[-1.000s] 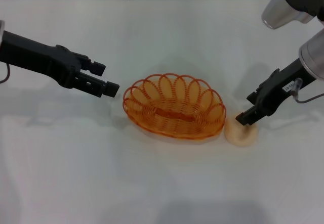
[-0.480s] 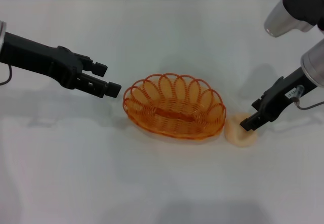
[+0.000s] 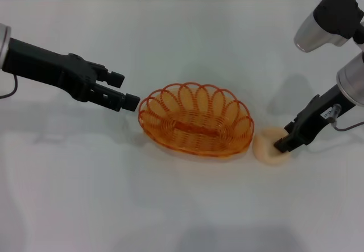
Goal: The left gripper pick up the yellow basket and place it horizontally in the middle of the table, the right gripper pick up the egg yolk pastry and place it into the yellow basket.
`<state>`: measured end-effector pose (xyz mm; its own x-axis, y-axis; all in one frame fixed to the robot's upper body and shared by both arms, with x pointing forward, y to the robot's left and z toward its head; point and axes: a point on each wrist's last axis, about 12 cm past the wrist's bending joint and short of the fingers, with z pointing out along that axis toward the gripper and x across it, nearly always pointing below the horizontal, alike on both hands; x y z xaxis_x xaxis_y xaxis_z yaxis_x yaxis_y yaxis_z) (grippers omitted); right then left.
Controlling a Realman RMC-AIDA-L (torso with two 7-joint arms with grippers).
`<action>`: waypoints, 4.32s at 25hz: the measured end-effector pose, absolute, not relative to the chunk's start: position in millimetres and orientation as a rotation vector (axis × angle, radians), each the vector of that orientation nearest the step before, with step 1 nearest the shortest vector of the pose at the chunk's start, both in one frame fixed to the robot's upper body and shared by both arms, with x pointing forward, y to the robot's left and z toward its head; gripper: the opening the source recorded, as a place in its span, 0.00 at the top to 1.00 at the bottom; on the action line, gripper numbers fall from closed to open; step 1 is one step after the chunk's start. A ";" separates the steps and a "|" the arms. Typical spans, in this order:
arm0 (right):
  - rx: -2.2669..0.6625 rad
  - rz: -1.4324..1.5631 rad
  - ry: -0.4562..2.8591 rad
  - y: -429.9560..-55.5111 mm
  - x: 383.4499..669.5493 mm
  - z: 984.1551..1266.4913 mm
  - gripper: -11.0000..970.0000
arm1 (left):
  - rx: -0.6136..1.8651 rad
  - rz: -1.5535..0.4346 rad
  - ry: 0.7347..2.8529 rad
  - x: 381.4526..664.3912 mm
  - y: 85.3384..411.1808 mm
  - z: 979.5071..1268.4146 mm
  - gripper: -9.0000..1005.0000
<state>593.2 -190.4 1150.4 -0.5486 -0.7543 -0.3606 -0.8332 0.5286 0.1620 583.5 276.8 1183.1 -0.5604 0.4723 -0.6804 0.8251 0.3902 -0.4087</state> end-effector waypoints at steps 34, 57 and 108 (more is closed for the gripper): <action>-1.262 0.405 2.446 -208.5 600.7 1200.2 0.96 | 1.062 -1.030 2.158 582.8 282.9 1184.0 0.12; -1.486 0.474 2.235 -135.8 592.7 1233.0 0.96 | 0.992 -0.991 2.187 577.7 305.3 1180.6 0.12; -1.379 0.485 2.091 -137.7 597.5 1238.1 0.33 | 0.924 -0.974 2.191 575.6 312.8 1178.5 0.12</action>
<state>597.5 -137.7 1238.1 -0.2961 -0.7053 -0.6442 -0.9169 0.3988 -0.0152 575.6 312.8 1178.5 -0.6030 0.3594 -0.7122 0.7694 0.4978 -0.4003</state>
